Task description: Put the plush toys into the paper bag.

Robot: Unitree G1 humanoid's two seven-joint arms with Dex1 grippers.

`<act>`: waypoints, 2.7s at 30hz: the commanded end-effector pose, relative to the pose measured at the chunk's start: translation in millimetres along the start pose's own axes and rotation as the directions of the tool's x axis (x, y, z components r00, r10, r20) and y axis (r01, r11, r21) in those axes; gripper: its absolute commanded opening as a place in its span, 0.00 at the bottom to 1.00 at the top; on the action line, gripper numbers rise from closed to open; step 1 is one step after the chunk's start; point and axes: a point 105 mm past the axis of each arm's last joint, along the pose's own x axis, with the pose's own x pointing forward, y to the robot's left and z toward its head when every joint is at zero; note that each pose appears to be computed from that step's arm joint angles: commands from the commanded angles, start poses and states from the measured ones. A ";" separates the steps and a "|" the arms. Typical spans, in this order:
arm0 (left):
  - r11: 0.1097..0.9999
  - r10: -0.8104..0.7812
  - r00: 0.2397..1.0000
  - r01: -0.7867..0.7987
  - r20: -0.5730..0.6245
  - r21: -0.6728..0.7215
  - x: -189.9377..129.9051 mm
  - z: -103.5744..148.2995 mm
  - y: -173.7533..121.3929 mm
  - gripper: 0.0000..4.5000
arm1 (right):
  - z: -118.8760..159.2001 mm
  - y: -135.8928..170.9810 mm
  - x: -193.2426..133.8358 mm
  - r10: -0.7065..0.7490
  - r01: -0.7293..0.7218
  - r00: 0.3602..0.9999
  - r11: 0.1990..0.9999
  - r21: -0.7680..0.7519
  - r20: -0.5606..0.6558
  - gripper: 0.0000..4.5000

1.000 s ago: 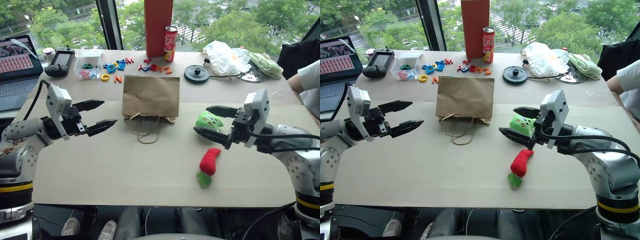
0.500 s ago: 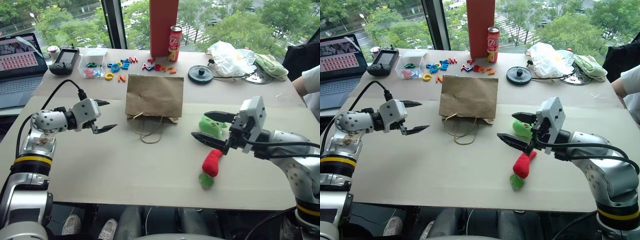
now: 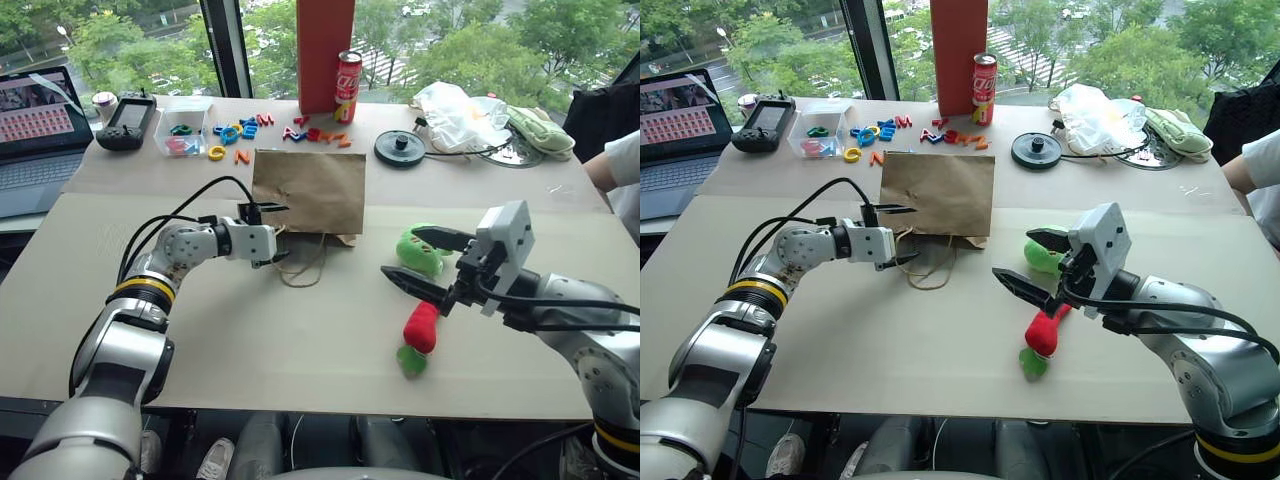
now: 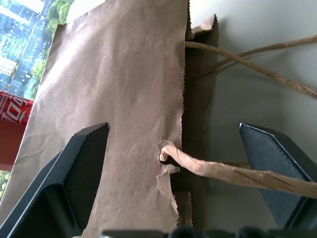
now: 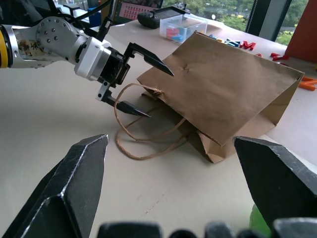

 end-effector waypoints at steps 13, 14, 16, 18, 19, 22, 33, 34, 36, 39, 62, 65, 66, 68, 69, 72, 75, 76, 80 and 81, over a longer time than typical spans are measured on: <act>1.000 0.009 1.000 -0.009 -0.007 -0.011 -5.6 -2.2 10.4 0.01 | 6.5 -1.6 -3.5 -0.038 0.039 0.999 0.999 -0.015 0.026 1.00; 1.000 0.009 1.000 -0.010 -0.007 -0.012 -4.9 -2.1 10.7 0.01 | 6.6 -2.1 -3.6 -0.041 0.041 0.999 0.999 -0.015 0.025 1.00; 1.000 0.011 1.000 -0.011 -0.006 -0.012 -3.6 -1.3 11.5 0.01 | 6.4 -3.1 -3.7 -0.047 0.048 0.999 0.999 -0.016 0.024 1.00; 1.000 0.023 1.000 -0.022 0.021 -0.016 -1.7 3.5 14.1 0.01 | 5.5 -3.8 -3.2 -0.049 0.050 0.999 0.999 -0.015 0.022 1.00; 0.999 0.027 0.999 -0.027 0.032 -0.018 -1.7 5.5 15.0 0.01 | 5.0 -3.9 -2.7 -0.049 0.049 0.999 0.999 -0.015 0.020 1.00; 0.998 0.044 0.997 -0.041 0.071 -0.041 -4.5 10.6 18.3 0.01 | 0.2 -3.9 -0.5 -0.046 0.046 0.999 0.999 -0.013 -0.001 1.00; 0.963 0.106 0.966 -0.041 0.236 -0.266 -44.4 44.7 50.9 0.01 | -14.5 2.3 15.8 -0.012 0.013 0.999 1.000 0.006 -0.050 1.00; 0.961 0.099 0.967 -0.031 0.237 -0.275 -47.4 47.1 50.4 0.01 | -13.9 5.4 19.6 -0.001 0.001 0.999 1.000 0.013 -0.040 1.00; 0.958 0.090 0.968 -0.020 0.235 -0.286 -50.9 51.2 48.9 0.01 | -13.9 10.3 26.2 0.016 -0.015 0.999 1.000 0.025 -0.031 1.00; 0.953 0.079 0.970 -0.007 0.229 -0.302 -52.2 54.8 45.3 0.01 | -16.2 12.7 36.9 0.015 -0.014 1.000 0.999 0.042 -0.027 1.00; 0.918 0.119 0.954 -0.001 0.275 -0.396 -48.9 76.3 51.8 0.00 | -52.3 -13.4 134.8 -0.229 0.241 0.968 0.964 0.114 -0.106 0.01; 0.910 0.141 0.949 -0.011 0.283 -0.415 -47.3 79.1 54.7 0.00 | -64.5 -12.8 144.3 -0.255 0.271 0.955 0.958 0.094 -0.152 0.01; 0.906 0.151 0.947 -0.017 0.285 -0.423 -47.0 79.7 56.2 0.00 | -67.7 -12.2 146.1 -0.259 0.275 0.952 0.958 0.085 -0.165 0.01; 0.892 0.180 0.943 -0.036 0.281 -0.451 -47.3 79.2 61.4 0.00 | -74.4 -8.0 149.3 -0.255 0.272 0.949 0.960 0.071 -0.186 0.01; 0.886 0.190 0.942 -0.042 0.278 -0.462 -47.3 79.0 63.2 0.00 | -76.2 -6.5 150.0 -0.251 0.268 0.949 0.961 0.067 -0.190 0.01; 0.859 0.237 0.932 -0.069 0.274 -0.508 -49.1 79.6 71.8 0.00 | -90.9 -1.3 149.6 -0.245 0.252 0.938 0.968 -0.004 -0.245 0.01; 0.836 0.270 0.923 -0.084 0.273 -0.542 -51.0 82.1 78.6 0.00 | -100.4 0.2 147.9 -0.244 0.238 0.928 0.970 -0.053 -0.281 0.01; 0.830 0.280 0.921 -0.089 0.272 -0.551 -51.8 82.9 80.6 0.00 | -102.9 0.5 147.6 -0.244 0.235 0.926 0.970 -0.065 -0.289 0.01; 0.804 0.316 0.908 -0.104 0.273 -0.585 -55.2 87.7 88.7 0.00 | -105.7 0.5 147.3 -0.241 0.228 0.924 0.971 -0.077 -0.298 0.01; 0.802 0.318 0.908 -0.105 0.273 -0.588 -55.5 88.2 89.2 0.00 | -105.7 0.5 147.3 -0.241 0.228 0.924 0.971 -0.077 -0.298 0.01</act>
